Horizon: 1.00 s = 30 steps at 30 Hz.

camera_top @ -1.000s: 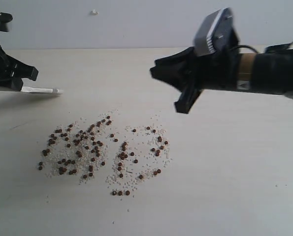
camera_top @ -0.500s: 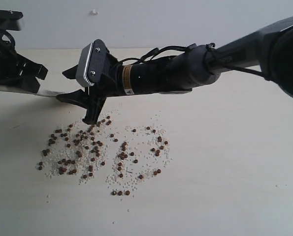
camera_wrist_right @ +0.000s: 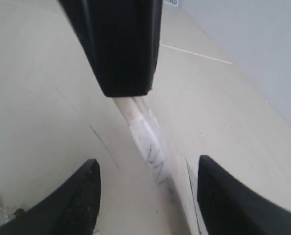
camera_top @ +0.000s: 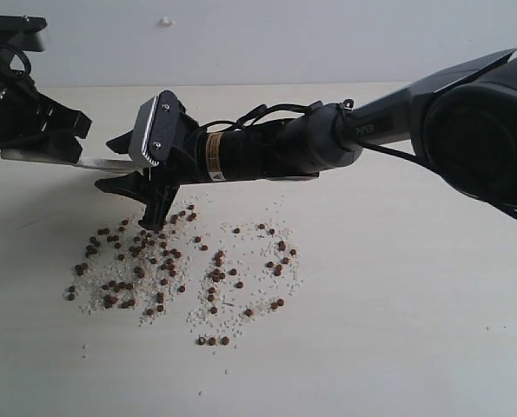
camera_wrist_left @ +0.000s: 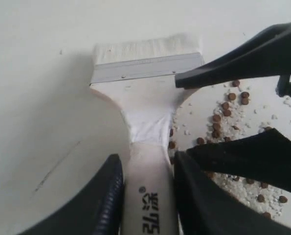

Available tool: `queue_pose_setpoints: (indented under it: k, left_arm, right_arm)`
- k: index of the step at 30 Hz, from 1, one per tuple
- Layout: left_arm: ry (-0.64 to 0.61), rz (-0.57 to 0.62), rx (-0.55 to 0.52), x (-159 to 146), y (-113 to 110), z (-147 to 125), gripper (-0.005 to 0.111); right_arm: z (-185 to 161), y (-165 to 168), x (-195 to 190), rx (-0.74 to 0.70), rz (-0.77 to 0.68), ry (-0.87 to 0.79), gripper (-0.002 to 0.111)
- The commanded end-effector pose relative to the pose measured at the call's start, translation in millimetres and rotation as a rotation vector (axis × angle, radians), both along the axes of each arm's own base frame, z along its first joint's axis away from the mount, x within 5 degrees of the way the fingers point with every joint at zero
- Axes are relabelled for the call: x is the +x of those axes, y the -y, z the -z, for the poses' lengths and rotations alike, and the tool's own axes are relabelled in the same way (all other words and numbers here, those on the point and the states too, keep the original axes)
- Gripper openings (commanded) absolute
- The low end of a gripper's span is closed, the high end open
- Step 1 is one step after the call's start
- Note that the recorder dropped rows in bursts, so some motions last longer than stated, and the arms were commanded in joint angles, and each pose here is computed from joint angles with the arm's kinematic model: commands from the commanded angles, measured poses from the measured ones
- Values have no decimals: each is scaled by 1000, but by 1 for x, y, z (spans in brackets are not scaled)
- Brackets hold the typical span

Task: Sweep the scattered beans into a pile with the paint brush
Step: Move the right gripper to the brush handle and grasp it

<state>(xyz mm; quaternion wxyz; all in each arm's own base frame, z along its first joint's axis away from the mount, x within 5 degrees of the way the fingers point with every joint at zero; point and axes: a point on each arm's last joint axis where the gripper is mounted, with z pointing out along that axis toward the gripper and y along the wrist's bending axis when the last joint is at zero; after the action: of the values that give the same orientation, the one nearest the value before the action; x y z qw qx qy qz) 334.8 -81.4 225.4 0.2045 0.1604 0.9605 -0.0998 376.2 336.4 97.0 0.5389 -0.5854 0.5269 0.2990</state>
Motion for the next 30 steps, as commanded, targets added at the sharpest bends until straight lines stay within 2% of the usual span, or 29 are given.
queue_pose_setpoints:
  k: [1, 7, 13, 25, 30]
  left_arm:
    - [24, -5, -32, 0, 2, -7, 0]
    - [24, -6, -34, 0, 2, -7, 0]
    - [24, -6, -34, 0, 2, -7, 0]
    - [19, -7, -43, 0, 3, -7, 0]
    - [12, -8, -49, 0, 3, -7, 0]
  right_arm:
    - [-8, -7, -2, 50, -3, 1, 55]
    - [-14, -23, -7, 61, -26, 25, 55]
    - [-14, -34, -12, 4, -16, 48, 55]
    - [-9, -33, -9, -51, 28, 50, 51]
    - [-13, -34, -9, -33, 13, 74, 51]
